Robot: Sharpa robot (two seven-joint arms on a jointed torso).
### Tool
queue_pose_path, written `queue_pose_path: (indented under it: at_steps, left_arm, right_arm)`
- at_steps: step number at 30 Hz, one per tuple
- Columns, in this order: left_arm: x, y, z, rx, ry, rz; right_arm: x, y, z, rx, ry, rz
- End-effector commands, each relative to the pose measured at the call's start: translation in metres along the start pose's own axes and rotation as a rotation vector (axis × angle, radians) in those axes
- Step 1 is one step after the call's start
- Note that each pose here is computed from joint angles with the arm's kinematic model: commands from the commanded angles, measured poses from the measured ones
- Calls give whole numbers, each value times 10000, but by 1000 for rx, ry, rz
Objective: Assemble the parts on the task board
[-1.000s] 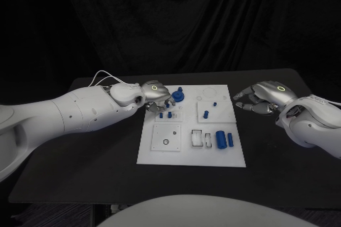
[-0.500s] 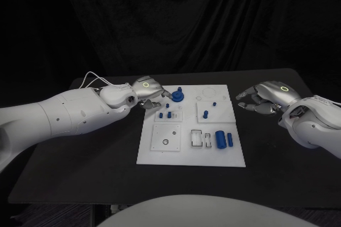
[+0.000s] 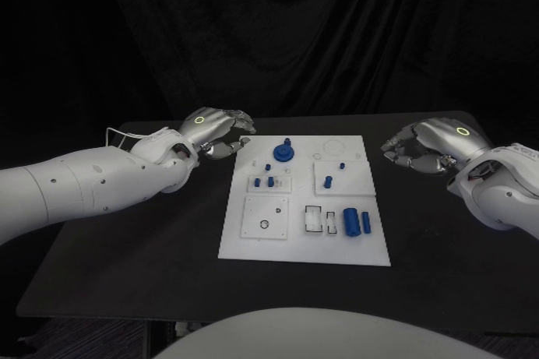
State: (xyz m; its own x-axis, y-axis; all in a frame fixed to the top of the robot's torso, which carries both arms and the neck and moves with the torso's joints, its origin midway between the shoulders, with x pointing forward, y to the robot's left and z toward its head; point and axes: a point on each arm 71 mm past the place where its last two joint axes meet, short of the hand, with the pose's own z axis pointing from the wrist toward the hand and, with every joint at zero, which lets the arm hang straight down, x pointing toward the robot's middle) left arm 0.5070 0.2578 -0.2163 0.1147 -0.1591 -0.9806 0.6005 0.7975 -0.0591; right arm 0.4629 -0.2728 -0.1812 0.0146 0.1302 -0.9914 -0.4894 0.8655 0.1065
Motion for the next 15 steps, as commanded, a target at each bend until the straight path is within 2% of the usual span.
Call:
queue_pose_path:
  at_steps: [1, 10, 13, 15]
  left_arm:
    - [-40, -27, -10, -14, -47, -541]
    - [-45, -104, -67, -55, -48, -1219]
    - [-44, -168, -65, -41, -35, -1360]
    - [-44, -206, -62, -30, -25, -1411]
  right_arm:
    - [-102, 34, 58, -10, -18, 9]
    - [-174, 122, 333, -36, 120, -38]
    - [-148, 147, 417, -63, 164, -82]
    - [-126, 156, 462, -77, 187, -104]
